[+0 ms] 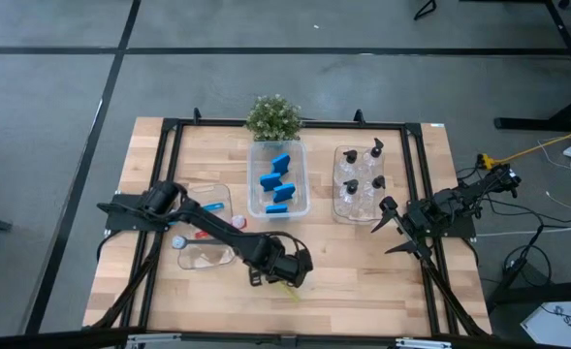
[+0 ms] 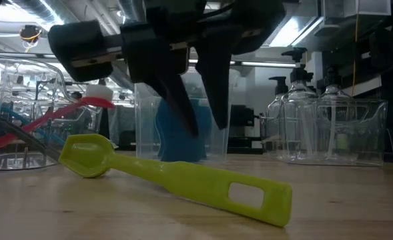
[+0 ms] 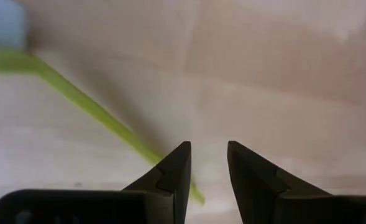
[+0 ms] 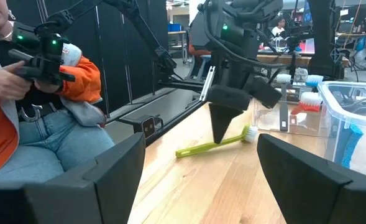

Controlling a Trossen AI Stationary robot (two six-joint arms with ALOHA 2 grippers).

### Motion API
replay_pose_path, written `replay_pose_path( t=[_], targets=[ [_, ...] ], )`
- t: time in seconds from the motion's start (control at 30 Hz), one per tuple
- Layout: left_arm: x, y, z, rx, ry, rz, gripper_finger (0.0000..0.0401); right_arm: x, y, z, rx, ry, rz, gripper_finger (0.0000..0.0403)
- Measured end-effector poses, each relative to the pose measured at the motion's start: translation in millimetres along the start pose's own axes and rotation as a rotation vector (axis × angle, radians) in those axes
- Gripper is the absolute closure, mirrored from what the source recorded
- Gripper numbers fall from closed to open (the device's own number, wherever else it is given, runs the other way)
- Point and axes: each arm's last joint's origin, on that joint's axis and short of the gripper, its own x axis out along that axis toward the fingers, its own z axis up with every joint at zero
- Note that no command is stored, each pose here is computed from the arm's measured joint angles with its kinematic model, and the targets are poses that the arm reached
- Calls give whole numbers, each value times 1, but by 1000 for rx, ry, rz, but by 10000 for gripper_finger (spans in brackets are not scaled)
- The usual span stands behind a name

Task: Pick & Place Kitchen Sink Supplies
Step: Put the green brush into the left transparent bin

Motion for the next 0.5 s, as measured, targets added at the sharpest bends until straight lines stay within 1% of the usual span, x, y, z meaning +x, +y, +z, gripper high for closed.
replay_pose_path(
  t=[0.07,0.13,0.23,0.37,0.5],
  targets=[
    [0,4,0,-42,-51,2,301,0,0,0,1,0,0,95],
    [-1,11,0,-107,-117,12,301,0,0,0,2,0,0,95],
    [-3,21,-7,-181,-173,-7,301,0,0,0,0,0,0,95],
    [-8,26,-15,-205,-213,-28,301,0,0,0,0,0,0,95],
    [-22,20,-22,-211,-196,-21,301,0,0,0,1,-1,0,95]
  ],
)
